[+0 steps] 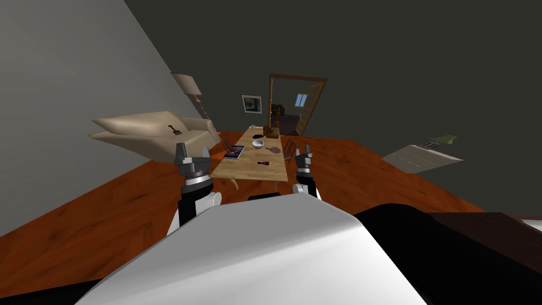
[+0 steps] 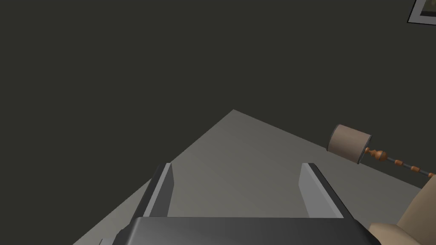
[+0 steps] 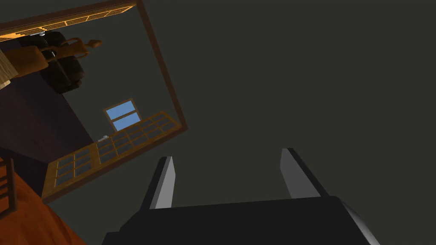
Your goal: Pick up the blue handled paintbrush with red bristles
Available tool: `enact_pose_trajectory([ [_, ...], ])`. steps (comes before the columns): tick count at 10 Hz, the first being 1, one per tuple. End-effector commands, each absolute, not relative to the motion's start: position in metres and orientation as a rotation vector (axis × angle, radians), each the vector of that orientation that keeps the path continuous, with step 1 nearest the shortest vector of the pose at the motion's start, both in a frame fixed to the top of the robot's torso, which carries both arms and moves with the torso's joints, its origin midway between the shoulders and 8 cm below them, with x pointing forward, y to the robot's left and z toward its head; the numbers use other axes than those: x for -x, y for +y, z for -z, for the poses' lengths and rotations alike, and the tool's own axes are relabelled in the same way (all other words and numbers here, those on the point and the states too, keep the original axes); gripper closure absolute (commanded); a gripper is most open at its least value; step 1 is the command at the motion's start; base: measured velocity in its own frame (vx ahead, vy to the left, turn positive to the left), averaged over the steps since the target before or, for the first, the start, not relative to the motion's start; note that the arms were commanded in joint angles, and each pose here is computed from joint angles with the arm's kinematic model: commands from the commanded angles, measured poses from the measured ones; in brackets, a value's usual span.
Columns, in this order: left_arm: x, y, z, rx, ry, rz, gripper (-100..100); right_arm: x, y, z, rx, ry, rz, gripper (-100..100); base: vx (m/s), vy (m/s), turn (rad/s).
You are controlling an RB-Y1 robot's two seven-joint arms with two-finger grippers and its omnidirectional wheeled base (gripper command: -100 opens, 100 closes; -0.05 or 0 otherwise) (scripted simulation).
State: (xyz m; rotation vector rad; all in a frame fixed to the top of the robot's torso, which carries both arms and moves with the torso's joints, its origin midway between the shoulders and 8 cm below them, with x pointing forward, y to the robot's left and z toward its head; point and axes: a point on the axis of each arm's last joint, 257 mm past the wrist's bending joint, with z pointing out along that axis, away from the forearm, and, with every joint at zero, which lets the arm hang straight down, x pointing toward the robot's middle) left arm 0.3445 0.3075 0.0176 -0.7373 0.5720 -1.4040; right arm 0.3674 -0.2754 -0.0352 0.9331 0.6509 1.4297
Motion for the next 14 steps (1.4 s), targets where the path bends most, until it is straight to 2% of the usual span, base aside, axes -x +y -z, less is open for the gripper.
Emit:
enact_pose_trajectory([
  [1, -0.345, 0.307, -0.018, 0.737, 0.572, 1.404, 0, -0.369, -0.272, 0.041, -0.923, 0.687, -1.438, -100, -0.044, 0.051, 0.031],
  [7, -0.345, 0.307, -0.018, 0.737, 0.572, 1.404, 0, -0.383, -0.258, 0.088, -0.920, 0.872, -1.479, -100, -0.096, 0.133, 0.081],
  [14, -0.345, 0.307, -0.018, 0.737, 0.572, 1.404, 0, -0.390, -0.250, 0.144, -0.914, 1.077, -1.470, -100, -0.029, 0.121, 0.087],
])
